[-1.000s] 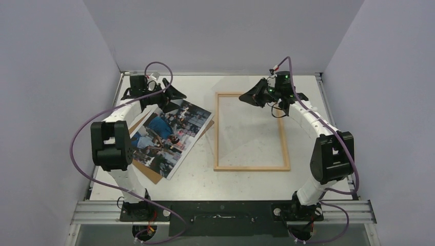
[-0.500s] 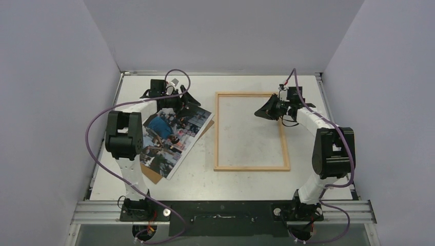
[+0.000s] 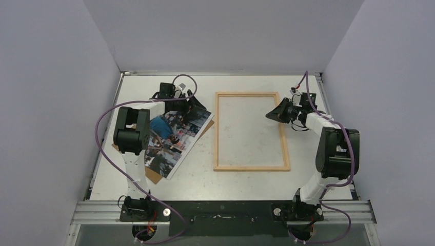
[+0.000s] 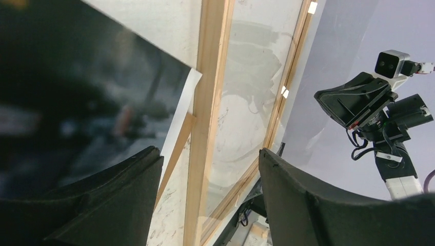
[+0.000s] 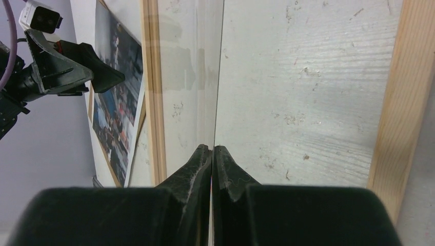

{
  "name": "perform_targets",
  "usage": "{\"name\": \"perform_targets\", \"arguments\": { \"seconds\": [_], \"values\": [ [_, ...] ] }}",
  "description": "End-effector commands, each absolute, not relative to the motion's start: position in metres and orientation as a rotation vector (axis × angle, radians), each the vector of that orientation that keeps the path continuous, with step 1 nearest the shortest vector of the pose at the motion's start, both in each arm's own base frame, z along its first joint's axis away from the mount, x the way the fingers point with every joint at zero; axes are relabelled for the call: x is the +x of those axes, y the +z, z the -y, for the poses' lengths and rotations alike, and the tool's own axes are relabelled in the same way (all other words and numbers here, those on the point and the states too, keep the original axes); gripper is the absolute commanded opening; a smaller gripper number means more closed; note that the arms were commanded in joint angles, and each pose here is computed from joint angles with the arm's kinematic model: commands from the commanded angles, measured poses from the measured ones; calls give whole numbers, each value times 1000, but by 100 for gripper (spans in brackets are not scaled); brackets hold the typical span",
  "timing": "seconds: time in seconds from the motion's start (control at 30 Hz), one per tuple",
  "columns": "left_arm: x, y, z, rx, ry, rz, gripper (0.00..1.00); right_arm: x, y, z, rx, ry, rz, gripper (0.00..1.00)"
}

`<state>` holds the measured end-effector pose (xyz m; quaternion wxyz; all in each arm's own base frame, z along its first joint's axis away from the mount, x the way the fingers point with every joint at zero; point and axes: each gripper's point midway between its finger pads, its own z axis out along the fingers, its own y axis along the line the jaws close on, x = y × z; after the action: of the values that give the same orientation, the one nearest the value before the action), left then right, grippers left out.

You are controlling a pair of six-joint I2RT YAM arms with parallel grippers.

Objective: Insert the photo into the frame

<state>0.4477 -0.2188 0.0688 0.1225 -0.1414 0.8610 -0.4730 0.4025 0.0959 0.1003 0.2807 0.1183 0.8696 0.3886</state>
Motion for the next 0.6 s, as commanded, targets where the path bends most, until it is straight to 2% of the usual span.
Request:
{"name": "perform_targets", "arguments": {
  "seconds": [0.0,0.3,0.57],
  "values": [
    [463,78,238,-300,-1366,-2481,65,410,117,-100,133,1066,-2256,0],
    [476,62,259,-172,-1294,-2506,51,403,94,-87,102,1063,-2339,0],
    [481,36,269,-61,-1229,-2527,49,402,91,-75,75,1005,-2350,0]
  ]
}}
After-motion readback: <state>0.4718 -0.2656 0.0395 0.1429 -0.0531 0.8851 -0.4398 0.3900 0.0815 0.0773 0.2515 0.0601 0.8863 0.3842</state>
